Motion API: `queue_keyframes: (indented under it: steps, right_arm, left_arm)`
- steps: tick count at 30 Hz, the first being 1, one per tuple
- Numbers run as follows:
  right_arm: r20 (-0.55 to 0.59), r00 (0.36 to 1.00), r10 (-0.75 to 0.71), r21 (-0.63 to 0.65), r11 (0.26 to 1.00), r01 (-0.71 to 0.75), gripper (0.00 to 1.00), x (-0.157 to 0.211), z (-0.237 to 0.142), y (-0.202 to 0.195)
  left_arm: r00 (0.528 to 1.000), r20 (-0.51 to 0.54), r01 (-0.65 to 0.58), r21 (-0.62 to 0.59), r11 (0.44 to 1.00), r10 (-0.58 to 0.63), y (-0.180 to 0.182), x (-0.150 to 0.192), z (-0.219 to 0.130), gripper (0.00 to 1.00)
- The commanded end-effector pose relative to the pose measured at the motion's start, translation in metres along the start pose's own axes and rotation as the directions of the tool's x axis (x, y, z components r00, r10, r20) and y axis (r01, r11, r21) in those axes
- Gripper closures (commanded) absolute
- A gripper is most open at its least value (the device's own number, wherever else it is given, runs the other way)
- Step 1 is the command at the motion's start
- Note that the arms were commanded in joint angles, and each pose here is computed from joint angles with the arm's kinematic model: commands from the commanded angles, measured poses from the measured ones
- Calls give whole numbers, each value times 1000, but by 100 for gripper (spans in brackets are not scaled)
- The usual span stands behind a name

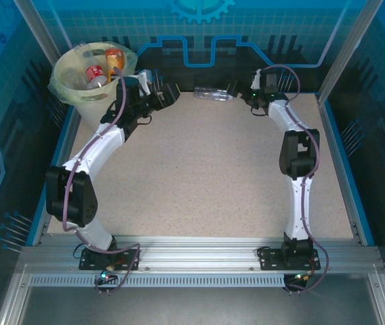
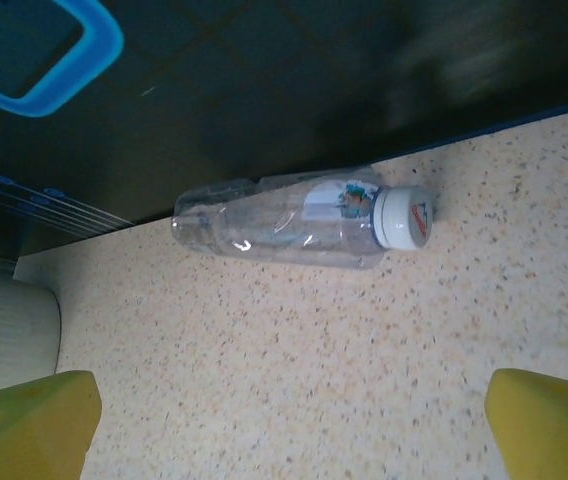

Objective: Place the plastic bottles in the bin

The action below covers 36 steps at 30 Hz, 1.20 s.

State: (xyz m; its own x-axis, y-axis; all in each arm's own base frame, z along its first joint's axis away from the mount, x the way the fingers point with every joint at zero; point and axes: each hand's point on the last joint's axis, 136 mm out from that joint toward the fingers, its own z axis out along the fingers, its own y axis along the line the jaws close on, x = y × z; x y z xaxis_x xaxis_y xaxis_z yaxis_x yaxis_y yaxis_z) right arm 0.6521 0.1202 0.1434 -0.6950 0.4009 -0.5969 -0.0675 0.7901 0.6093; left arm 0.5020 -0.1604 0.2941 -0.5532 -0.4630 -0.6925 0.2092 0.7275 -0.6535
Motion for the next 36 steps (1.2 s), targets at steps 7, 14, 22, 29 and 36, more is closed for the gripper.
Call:
queue_keyframes:
  steps: [7,14,22,29,36]
  right_arm:
    - [0,1000,0,-38,999,0,0,-17,33,-25]
    - [37,999,40,-52,998,-38,0,-19,53,-44]
    - [103,990,95,-100,991,-85,0,-23,78,-57]
    - [180,980,81,-147,988,-55,0,-29,92,-56]
    - [196,980,34,-231,973,13,0,-23,101,-34]
  left_arm:
    - [998,-19,-55,2,998,55,5,9,10,1]
    - [997,-47,-54,-19,998,53,13,13,19,1]
    - [996,-75,-55,-40,998,52,22,20,26,1]
    - [994,-91,-64,-52,997,59,28,24,31,1]
    - [992,-108,-72,-66,995,65,35,28,37,1]
